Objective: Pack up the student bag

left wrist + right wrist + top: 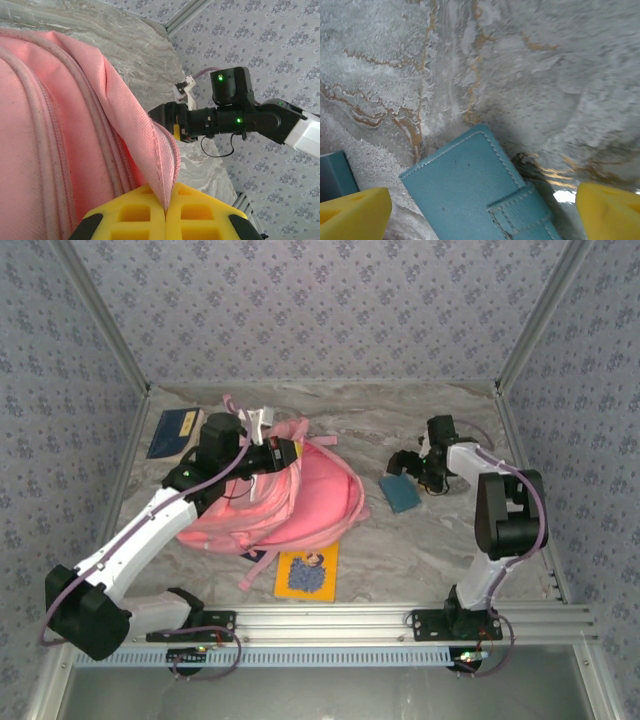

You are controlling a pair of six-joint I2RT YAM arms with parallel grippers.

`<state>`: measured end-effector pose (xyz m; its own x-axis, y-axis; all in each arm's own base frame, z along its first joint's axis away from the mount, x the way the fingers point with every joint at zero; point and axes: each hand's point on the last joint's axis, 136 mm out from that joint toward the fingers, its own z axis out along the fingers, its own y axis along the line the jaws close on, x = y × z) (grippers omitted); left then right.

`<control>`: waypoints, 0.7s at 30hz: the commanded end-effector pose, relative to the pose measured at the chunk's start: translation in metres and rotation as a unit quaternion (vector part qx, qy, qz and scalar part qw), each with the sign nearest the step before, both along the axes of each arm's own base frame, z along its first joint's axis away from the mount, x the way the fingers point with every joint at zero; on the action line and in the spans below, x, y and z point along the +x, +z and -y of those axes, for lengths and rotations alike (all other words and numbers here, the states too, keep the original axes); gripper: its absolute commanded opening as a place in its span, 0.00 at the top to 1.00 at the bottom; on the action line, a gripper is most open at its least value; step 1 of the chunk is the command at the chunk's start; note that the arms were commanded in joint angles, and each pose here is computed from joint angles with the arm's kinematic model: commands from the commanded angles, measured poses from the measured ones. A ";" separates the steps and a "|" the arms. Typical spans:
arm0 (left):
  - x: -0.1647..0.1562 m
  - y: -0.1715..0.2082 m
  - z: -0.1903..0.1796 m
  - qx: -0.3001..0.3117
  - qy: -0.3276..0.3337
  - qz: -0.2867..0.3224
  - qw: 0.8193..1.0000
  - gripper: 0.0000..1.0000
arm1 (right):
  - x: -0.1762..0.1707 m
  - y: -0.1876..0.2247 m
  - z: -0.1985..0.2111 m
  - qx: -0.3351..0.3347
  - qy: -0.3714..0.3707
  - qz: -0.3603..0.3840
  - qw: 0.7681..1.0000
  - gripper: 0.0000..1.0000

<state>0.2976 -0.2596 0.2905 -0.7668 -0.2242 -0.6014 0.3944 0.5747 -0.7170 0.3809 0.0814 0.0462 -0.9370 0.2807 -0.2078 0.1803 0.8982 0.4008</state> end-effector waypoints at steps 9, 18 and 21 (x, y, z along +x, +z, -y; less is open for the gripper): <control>0.001 0.007 0.007 -0.010 -0.016 0.016 1.000 1.00 | -0.018 -0.006 -0.037 0.115 0.052 -0.030 0.992 0.08; 0.002 0.005 0.006 -0.006 -0.014 0.015 1.000 1.00 | -0.025 -0.004 -0.051 0.166 0.040 -0.031 0.985 0.23; 0.003 0.002 0.007 -0.004 -0.014 0.012 1.000 1.00 | -0.029 -0.007 -0.055 0.174 0.037 -0.035 0.983 0.29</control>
